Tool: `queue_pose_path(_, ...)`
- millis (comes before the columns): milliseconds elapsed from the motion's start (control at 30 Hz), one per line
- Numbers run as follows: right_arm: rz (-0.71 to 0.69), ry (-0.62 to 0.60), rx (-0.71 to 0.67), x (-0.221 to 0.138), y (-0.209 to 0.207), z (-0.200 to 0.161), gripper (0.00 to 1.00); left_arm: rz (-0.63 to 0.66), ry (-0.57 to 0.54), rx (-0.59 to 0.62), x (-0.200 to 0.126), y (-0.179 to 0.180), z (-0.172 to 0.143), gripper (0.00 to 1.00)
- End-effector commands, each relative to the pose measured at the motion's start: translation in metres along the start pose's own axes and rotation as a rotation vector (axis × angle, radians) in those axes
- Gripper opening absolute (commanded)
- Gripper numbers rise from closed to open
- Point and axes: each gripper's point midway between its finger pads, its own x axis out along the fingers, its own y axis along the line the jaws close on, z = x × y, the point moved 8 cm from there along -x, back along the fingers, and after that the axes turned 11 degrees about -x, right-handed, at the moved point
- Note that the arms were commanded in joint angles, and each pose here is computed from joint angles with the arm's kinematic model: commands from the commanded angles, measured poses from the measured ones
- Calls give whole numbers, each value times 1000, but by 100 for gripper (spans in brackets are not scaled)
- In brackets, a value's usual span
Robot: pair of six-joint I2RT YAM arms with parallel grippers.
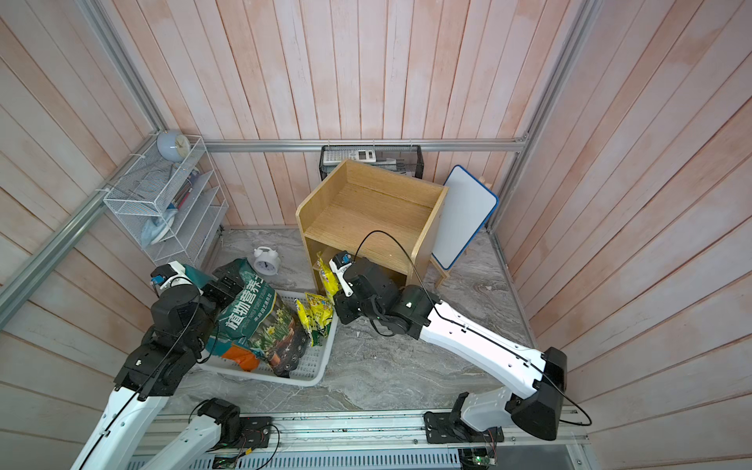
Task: Take down the fertilizer bag from the shelf
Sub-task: Place the fertilizer bag in the storage box.
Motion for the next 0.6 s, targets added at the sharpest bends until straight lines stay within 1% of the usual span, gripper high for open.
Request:
queue_pose_path(0, 148, -13, 100, 23, 17, 5, 0, 4, -19, 8, -7, 0, 6, 100)
queue_pose_path(200, 147, 112, 148, 62, 16, -21, 0, 1, -21, 0, -6, 0, 6, 100)
queue_pose_path(267, 180, 194, 175, 80, 18, -34, 0, -5, -22, 4, -7, -2, 8, 100)
queue_pose_path(400, 190, 376, 247, 122, 20, -64, 0, -11, -33, 23, -11, -6, 13, 100)
queue_pose_path(467, 171, 437, 261, 142, 18, -76, 0, -11, -41, 25, -13, -5, 15, 100)
queue_pose_path(567, 125, 498, 246, 159, 16, -82, 0, -13, -43, 20, -14, -4, 15, 100)
